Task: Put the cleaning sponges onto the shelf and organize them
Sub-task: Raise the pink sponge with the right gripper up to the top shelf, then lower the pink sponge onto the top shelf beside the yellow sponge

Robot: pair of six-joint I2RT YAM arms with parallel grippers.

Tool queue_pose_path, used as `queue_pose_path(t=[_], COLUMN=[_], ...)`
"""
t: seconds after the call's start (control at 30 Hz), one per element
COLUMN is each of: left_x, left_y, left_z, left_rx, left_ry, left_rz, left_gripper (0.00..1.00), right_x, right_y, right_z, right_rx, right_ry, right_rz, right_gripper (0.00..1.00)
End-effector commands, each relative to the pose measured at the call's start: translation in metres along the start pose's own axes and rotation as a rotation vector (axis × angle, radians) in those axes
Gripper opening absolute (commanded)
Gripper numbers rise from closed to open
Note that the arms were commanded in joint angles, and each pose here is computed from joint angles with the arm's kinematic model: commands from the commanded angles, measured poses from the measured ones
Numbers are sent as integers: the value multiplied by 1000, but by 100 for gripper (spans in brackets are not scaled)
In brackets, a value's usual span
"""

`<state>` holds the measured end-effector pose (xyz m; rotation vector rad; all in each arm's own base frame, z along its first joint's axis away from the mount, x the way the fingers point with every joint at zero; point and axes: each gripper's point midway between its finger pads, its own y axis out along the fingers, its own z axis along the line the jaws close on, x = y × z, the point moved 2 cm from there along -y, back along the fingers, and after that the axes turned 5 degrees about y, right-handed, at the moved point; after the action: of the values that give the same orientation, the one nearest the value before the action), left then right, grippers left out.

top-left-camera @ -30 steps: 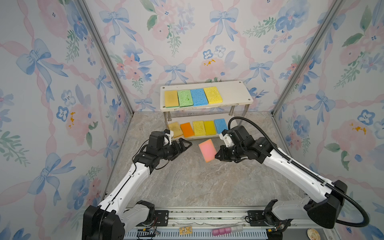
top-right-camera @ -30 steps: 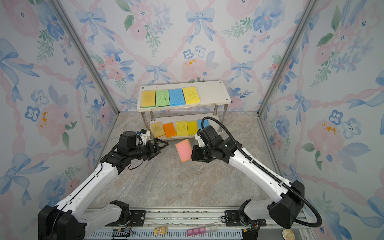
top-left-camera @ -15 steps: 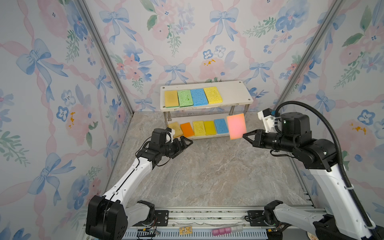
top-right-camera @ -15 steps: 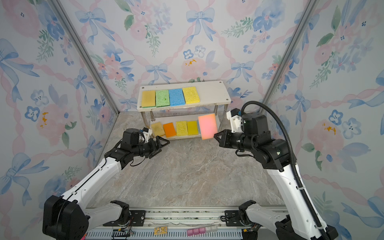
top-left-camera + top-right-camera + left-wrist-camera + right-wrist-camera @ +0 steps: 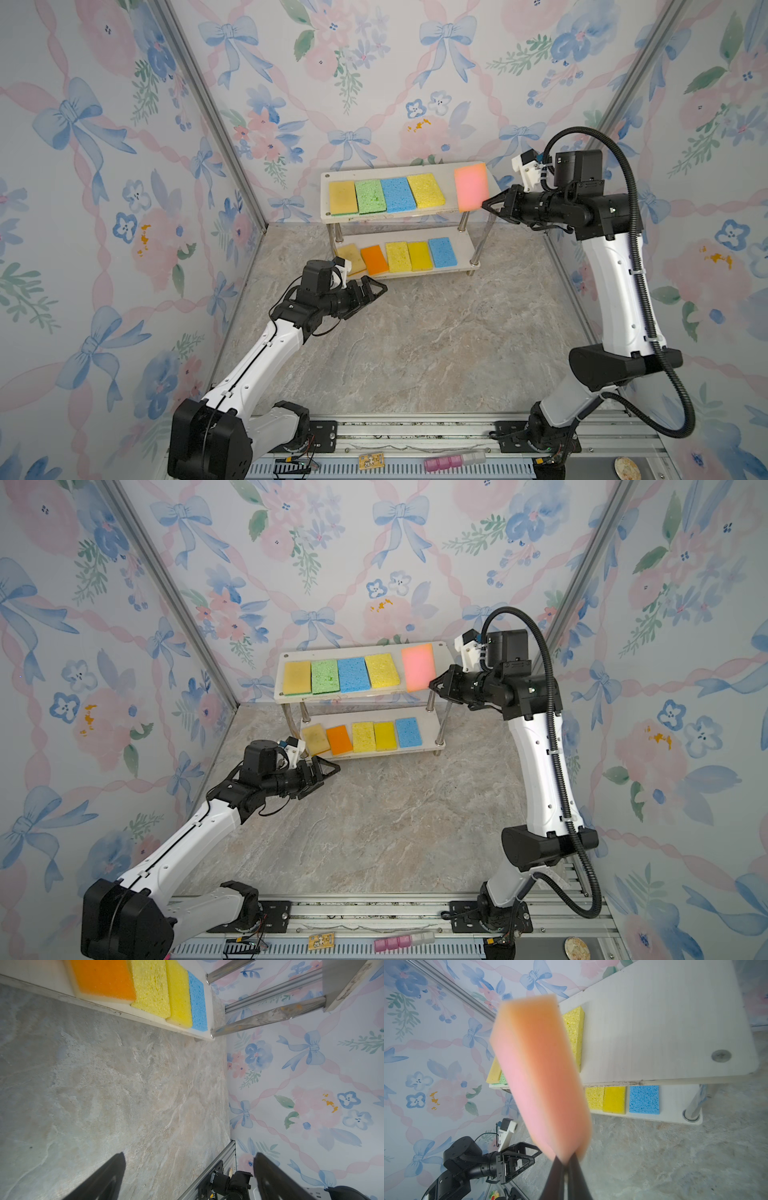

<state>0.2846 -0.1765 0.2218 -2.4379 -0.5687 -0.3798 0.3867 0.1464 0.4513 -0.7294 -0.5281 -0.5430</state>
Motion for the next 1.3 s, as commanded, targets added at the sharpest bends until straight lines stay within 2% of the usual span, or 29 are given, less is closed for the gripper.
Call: queue_pose_path(t=[0.0,0.27,0.6,1.27], left_x=[-5,-7,-8,-13], left_y=[-2,0,2,-8], left_z=[2,11,16,22], left_rx=[-16,-8,-4,-10], left_ry=[30,13,4,-18], left_rz=[5,19,33,14], left_gripper=[98,98,98,98], right_x=[3,15,10,20], right_y=[7,33,43,62], right_z=[-1,-16,-25,-37], right_rx=[44,78,72,68], right_ry=[7,61,77,92], right_rz=[47,72,107,94], right_gripper=[8,8,11,13])
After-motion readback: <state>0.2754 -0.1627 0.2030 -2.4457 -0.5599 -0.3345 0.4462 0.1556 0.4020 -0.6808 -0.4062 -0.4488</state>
